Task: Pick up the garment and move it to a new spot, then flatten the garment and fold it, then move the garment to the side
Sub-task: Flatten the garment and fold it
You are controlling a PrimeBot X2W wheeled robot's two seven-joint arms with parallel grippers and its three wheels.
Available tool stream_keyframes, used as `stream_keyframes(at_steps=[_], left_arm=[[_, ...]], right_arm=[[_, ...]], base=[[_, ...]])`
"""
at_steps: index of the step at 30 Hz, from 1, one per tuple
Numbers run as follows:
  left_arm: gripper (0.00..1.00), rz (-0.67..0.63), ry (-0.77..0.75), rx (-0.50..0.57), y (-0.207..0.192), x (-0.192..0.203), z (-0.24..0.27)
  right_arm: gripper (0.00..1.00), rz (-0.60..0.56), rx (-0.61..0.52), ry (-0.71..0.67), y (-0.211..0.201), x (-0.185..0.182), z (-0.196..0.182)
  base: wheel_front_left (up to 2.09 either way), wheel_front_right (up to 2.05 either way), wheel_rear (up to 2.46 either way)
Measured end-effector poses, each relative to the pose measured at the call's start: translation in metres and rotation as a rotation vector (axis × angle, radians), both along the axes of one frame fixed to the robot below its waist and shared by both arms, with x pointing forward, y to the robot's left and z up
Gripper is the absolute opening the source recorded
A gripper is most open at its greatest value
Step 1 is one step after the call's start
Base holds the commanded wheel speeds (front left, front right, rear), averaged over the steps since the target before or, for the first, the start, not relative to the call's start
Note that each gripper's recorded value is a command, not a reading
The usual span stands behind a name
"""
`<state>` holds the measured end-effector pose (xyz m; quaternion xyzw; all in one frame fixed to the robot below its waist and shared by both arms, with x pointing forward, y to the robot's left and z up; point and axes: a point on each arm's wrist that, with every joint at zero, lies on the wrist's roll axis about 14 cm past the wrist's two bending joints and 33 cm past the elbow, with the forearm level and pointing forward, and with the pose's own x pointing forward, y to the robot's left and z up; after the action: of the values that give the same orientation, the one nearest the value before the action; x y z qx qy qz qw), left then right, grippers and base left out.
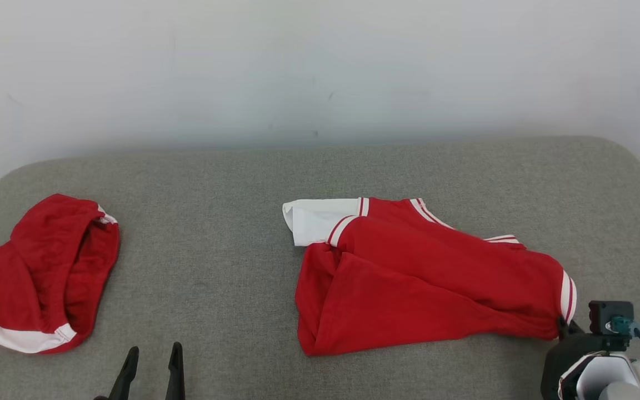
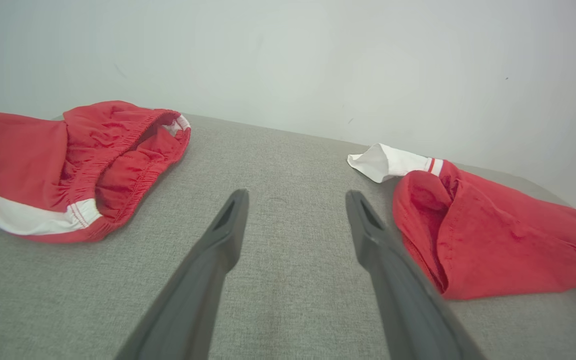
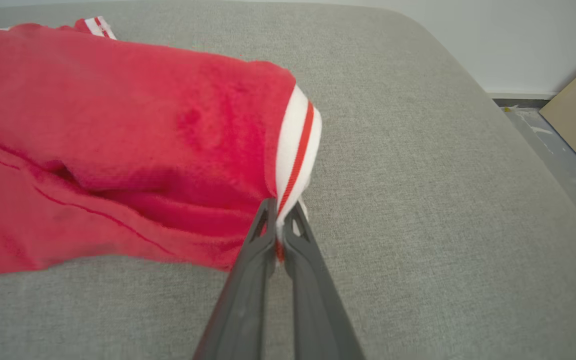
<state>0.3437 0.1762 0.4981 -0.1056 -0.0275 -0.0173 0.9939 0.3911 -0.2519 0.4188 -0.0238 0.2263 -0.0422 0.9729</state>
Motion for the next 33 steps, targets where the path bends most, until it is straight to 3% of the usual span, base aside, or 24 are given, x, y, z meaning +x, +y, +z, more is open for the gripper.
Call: stream_keyframes(at_steps=[1, 2, 9, 21, 33], left_arm=[[1.00, 0.002, 0.001, 0.001, 0.001, -0.001, -0.001], [1.00, 0.003, 0.002, 0.000, 0.001, -0.002, -0.001], [1.00, 0.015, 0.006, 0.001, 0.007, -0.007, -0.003], [1.00, 0.036, 0.013, -0.006, 0.012, -0.011, -0.005], [1.00, 0.044, 0.010, -0.013, 0.012, -0.010, -0.004]], right_arm=[[0.68, 0.002, 0.000, 0.013, 0.003, -0.003, -0.003], [1.00, 0.004, 0.004, 0.012, 0.005, -0.004, -0.003], [1.00, 0.008, -0.002, -0.024, 0.011, -0.001, 0.013], [1.00, 0.096, -0.055, -0.359, 0.039, 0.009, 0.097], [1.00, 0.120, -0.040, -0.371, 0.051, -0.014, 0.083]], base=[[0.00, 0.00, 0.00], [0.00, 0.00, 0.00], [0.00, 0.00, 0.00], [0.00, 0.00, 0.00], [0.00, 0.00, 0.00]])
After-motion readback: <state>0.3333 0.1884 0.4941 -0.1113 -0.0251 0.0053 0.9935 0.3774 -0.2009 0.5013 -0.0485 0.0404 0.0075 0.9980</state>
